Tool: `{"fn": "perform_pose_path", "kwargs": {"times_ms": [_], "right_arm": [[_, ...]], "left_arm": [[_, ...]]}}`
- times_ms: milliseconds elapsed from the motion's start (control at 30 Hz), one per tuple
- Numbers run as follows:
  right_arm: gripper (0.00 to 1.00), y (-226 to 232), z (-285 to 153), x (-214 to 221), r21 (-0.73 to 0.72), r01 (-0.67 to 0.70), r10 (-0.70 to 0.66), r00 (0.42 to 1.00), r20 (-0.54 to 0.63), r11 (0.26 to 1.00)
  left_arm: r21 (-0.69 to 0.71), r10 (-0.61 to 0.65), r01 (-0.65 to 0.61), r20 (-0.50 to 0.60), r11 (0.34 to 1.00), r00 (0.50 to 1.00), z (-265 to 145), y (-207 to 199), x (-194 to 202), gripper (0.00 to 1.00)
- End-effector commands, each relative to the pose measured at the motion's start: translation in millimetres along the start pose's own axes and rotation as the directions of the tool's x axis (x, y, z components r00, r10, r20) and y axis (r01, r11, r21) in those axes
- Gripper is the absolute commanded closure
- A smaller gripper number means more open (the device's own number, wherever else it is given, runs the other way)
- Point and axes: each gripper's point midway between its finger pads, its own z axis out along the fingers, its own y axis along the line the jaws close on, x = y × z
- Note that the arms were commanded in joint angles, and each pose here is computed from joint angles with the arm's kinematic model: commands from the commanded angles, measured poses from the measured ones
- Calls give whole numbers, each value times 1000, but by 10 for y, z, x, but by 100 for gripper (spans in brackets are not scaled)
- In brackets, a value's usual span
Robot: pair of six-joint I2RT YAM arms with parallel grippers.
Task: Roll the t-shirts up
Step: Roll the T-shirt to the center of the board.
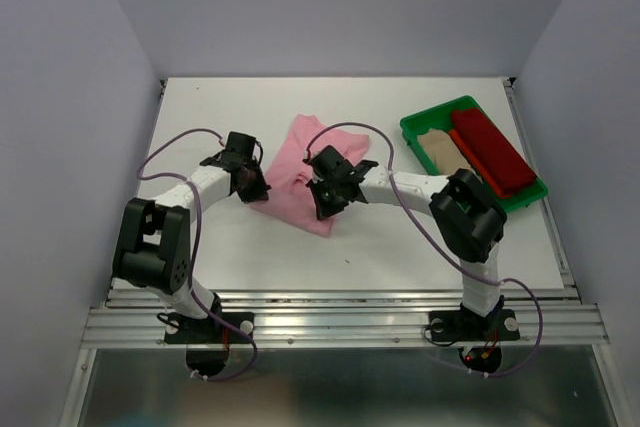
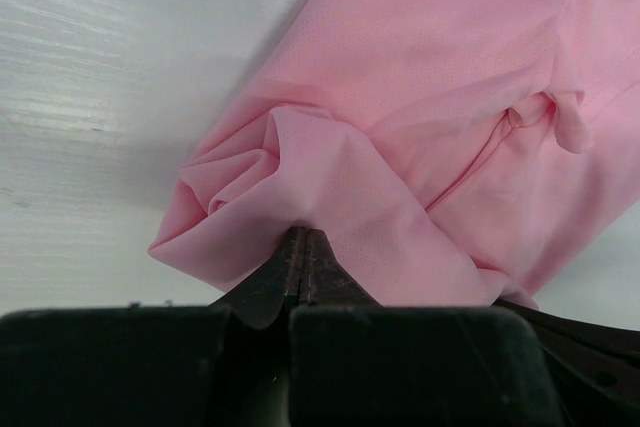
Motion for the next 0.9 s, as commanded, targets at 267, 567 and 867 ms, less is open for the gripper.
{"fn": "perform_pose_path", "kwargs": {"times_ms": [267, 567, 867], "right_arm": [[99, 374, -486, -613, -108, 21, 7, 968, 252, 994], [99, 769, -350, -839, -241, 3, 61, 964, 260, 970], [99, 704, 136, -859, -204, -41, 88, 970, 225, 978]], "left_arm": [[-8, 35, -34, 80, 999, 996, -237, -46, -217, 100], [-62, -25, 28, 55, 998, 998, -116, 180, -110, 100], [-73, -37, 39, 35, 997, 999, -28, 255, -53, 100]]}}
